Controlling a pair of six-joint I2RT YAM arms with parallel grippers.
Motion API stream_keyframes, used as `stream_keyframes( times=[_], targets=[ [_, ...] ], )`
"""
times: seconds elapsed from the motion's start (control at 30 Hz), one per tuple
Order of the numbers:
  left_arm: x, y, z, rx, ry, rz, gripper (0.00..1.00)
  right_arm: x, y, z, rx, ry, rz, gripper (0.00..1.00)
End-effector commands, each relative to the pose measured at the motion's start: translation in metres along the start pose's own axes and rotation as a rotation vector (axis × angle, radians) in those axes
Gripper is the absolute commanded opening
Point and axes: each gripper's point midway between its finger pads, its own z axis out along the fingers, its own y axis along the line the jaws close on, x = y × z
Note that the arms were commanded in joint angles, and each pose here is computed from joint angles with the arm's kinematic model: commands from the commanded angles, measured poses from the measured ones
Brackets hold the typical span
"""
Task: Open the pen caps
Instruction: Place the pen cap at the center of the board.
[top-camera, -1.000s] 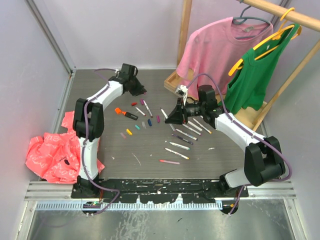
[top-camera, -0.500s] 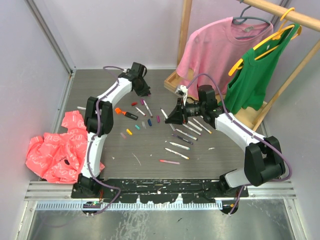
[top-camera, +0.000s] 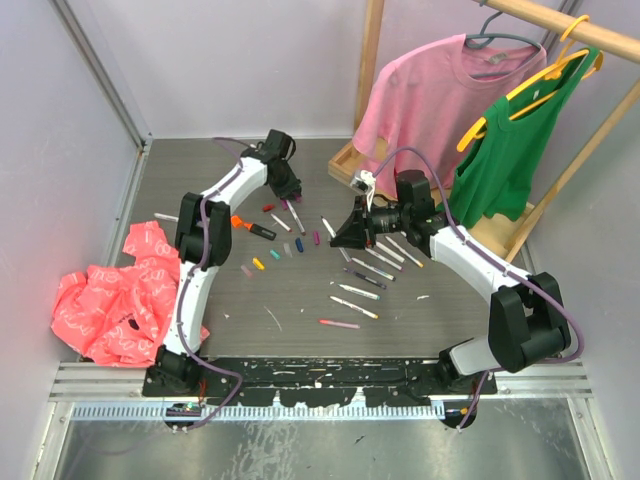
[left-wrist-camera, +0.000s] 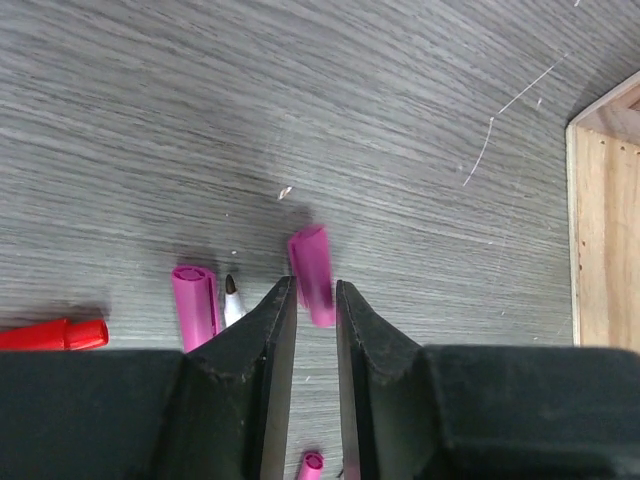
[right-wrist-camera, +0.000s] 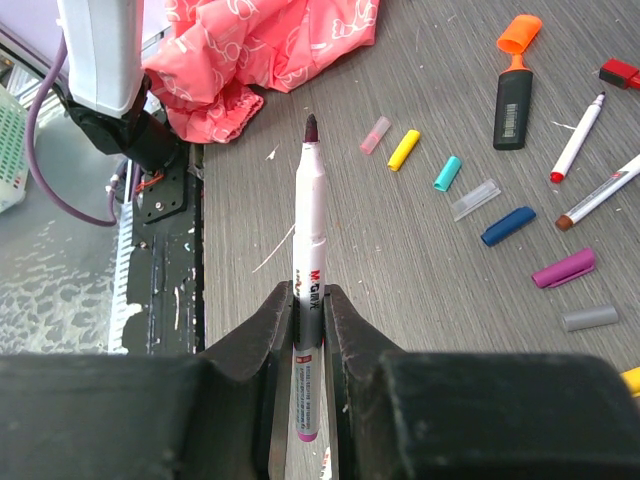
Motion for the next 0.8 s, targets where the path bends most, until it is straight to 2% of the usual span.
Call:
stream_keyframes(
  times=[0.0,0.3,0.53,0.63,0.77],
  targets=[
    [-0.012,-0.012,-0.008,0.03,-0.029,0.023,0.24,-0.03,0.005,-0.006,0.013,-0.05,-0.104,0.01],
    [-0.019,-0.023,-0.023,0.064,-0.043,0.046,0.28,-0.028,0.001,-0.007,0.025,-0.044,-0.105,0.01],
    [-0.037,-0.045,-0.082,0.163,-0.119,0.098,0.29,-0.023,-0.008,-0.006,0.056,-0.026,-0.106,0.01],
    [-0.042,-0.038,-0.113,0.173,-0.194,0.172,0.28,-0.022,-0.013,-0.006,0.078,-0.019,-0.109,0.01],
    [-0.042,0.0,-0.15,0.132,-0.316,0.275,0.28,-0.022,-0.023,-0.006,0.126,-0.014,-0.104,0.01]
  ],
)
